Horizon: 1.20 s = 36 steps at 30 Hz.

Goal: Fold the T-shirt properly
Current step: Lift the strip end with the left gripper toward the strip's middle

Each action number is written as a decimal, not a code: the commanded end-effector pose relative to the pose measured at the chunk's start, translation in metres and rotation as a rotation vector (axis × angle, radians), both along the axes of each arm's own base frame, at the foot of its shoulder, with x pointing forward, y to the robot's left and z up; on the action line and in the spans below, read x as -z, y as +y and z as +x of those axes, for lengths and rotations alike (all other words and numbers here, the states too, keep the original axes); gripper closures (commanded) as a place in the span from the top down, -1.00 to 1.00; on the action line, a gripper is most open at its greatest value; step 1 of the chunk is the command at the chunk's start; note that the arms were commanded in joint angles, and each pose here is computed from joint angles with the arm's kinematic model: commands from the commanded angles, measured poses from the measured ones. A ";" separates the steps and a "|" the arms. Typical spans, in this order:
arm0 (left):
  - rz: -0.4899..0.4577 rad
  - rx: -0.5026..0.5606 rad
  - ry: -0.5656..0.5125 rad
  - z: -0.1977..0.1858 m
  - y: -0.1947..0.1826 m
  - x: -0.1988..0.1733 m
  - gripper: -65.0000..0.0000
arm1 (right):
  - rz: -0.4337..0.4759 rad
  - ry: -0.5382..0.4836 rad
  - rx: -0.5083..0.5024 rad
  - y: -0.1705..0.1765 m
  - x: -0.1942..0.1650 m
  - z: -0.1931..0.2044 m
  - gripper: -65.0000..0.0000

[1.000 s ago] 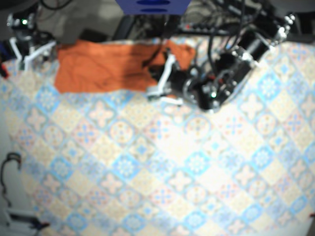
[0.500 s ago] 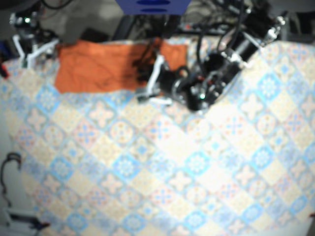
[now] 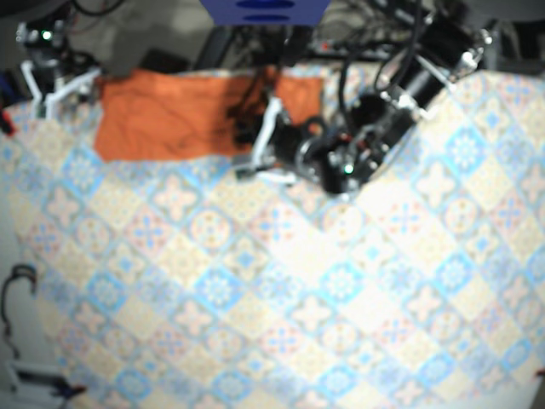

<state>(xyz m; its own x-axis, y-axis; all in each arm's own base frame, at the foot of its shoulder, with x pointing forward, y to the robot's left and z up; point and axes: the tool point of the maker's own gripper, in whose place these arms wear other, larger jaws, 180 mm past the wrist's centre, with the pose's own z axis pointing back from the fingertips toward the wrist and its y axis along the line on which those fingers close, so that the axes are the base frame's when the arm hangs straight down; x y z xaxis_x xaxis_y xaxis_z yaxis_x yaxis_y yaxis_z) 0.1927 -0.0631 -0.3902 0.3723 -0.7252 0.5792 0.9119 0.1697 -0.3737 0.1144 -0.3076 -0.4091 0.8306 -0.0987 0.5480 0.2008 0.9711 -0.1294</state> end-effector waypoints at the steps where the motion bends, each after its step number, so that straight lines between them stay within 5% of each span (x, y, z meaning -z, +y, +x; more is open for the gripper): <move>1: -0.051 0.011 -0.012 0.002 -0.010 -0.012 -0.92 | -0.023 -0.025 -0.007 -0.005 -0.008 0.005 0.06; 10: -0.086 0.010 -0.012 0.000 -0.017 -0.015 0.42 | -0.023 -0.025 -0.007 -0.005 -0.008 0.005 0.06; 16: -0.087 0.003 -0.016 0.002 -0.015 -0.016 0.93 | -0.021 -0.024 -0.006 -0.005 -0.007 0.004 0.06; 25: -0.121 0.018 -0.055 0.001 0.000 -0.037 1.00 | -0.022 -0.027 -0.006 -0.005 -0.008 0.005 0.06; 32: -0.158 -0.068 -0.079 0.026 0.016 -0.053 0.99 | 0.003 -0.027 -0.041 0.009 -0.003 0.011 0.06; 36: -0.127 -0.076 -0.083 0.028 0.028 -0.048 0.63 | 0.003 -0.027 -0.041 0.009 -0.003 0.011 0.06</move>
<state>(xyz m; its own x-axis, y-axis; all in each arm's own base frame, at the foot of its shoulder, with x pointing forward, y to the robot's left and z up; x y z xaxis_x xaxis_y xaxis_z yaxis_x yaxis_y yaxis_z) 0.2150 -0.0295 -0.3544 0.3866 -0.6439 0.6603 0.9193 0.2112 -0.3322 0.1229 -0.2930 -0.4129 0.8305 -0.0803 0.5512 0.1643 0.9808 -0.1048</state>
